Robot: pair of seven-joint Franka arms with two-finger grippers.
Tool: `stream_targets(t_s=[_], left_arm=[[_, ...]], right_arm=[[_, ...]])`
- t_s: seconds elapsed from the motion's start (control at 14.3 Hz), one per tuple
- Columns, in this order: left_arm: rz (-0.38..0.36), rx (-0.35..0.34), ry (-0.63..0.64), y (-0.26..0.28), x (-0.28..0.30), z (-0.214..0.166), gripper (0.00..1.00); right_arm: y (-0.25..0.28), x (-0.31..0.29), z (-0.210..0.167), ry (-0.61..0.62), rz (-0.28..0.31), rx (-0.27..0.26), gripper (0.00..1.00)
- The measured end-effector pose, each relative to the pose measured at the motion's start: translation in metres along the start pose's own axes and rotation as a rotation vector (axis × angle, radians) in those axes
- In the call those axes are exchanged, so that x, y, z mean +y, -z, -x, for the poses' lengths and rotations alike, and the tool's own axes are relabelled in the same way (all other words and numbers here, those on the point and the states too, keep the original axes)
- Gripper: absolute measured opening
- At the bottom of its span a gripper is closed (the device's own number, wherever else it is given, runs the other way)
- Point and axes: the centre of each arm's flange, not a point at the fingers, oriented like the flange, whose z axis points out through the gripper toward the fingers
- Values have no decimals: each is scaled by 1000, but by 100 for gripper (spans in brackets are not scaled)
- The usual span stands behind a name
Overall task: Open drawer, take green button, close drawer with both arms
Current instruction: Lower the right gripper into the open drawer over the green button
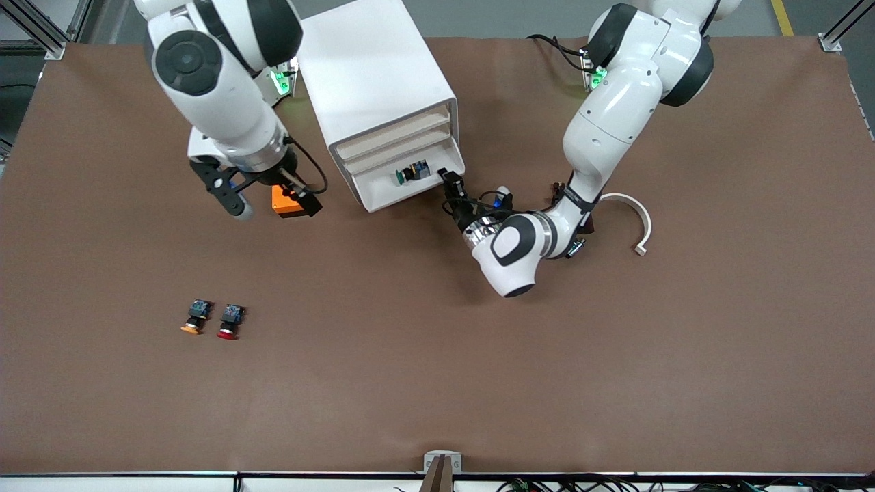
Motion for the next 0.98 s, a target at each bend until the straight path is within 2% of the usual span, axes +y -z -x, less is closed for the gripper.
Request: stream_targets(t_s=[0.21, 0.42, 0.49, 0.77, 0.98], left_arm=[[-16, -61, 7, 23, 5, -7, 16], [-17, -77, 7, 28, 7, -9, 20], [-17, -78, 4, 28, 7, -8, 28], [-12, -84, -7, 30, 6, -7, 70], [-7, -98, -13, 38, 7, -9, 99]], right_arm=[[-11, -12, 46, -64, -16, 4, 100], [-46, -30, 94, -123, -15, 9, 100], [-63, -37, 110, -148, -19, 11, 100], [-133, -55, 174, -193, -10, 22, 100], [-174, -60, 194, -205, 14, 35, 100]])
